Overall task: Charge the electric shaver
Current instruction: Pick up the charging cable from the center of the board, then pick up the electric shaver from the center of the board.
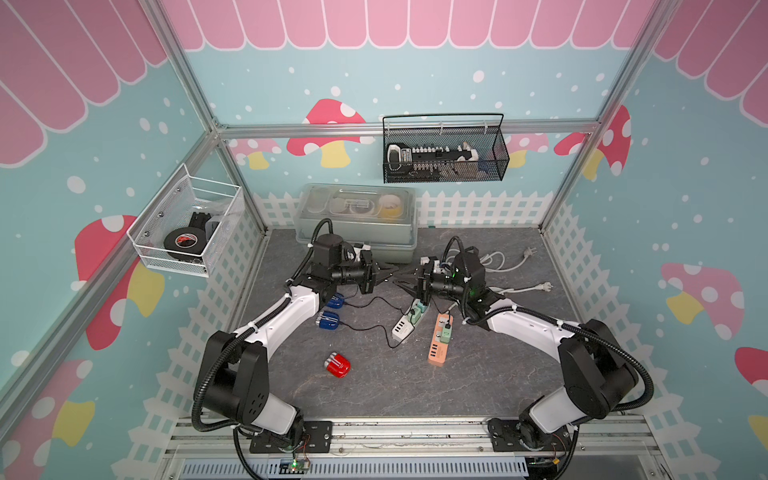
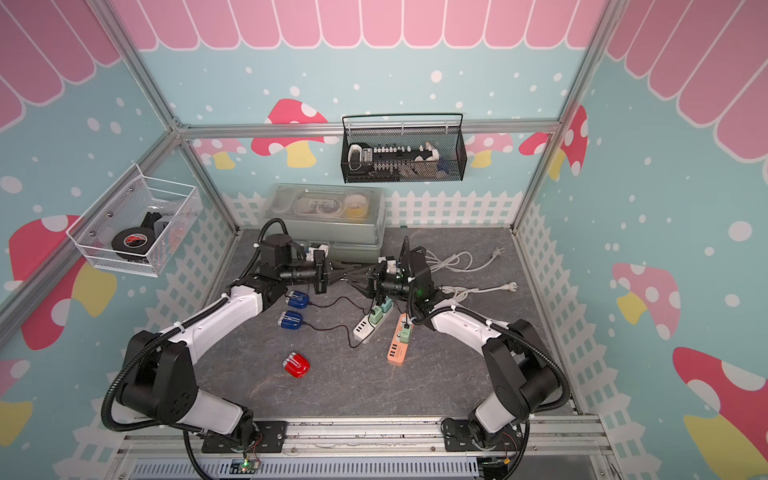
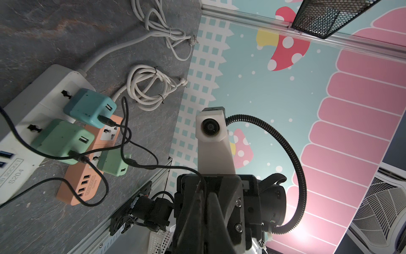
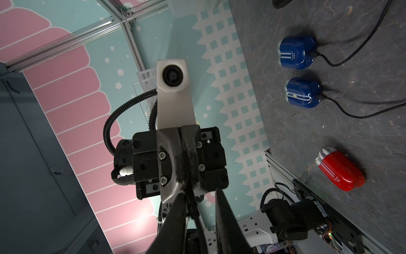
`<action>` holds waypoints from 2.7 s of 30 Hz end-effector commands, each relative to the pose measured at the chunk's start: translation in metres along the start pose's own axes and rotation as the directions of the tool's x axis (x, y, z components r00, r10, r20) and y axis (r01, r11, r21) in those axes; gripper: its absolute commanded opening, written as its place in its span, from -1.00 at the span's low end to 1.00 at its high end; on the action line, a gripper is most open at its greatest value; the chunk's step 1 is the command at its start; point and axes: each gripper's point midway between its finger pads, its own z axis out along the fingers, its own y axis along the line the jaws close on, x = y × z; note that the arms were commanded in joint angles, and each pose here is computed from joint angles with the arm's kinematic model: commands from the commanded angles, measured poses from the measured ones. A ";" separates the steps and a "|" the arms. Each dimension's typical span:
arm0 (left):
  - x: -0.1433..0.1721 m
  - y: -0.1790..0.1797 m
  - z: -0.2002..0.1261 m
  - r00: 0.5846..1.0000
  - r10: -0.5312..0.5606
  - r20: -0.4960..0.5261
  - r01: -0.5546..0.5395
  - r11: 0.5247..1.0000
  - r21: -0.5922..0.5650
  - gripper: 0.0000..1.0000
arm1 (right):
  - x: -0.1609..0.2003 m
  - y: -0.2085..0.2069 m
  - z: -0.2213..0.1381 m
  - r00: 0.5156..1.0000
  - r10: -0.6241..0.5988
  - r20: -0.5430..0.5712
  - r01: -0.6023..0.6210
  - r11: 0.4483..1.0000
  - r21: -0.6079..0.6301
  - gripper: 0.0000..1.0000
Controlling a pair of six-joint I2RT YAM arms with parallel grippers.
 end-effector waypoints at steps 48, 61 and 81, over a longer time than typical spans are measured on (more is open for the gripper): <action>0.084 0.194 -0.173 0.725 -0.162 0.670 0.585 0.658 -0.474 0.64 | 0.050 -0.038 -0.031 0.785 -0.608 -0.120 0.603 0.794 -0.080 -1.00; 0.075 0.250 -0.160 0.673 -0.198 0.713 0.657 0.604 -0.452 0.69 | 0.061 -0.058 -0.024 0.753 -0.638 -0.158 0.640 0.767 -0.050 -1.00; 0.062 0.297 -0.148 0.774 -0.053 0.630 0.596 0.396 -0.699 0.34 | 0.056 -0.061 -0.024 0.781 -0.609 -0.137 0.611 0.791 -0.034 -1.00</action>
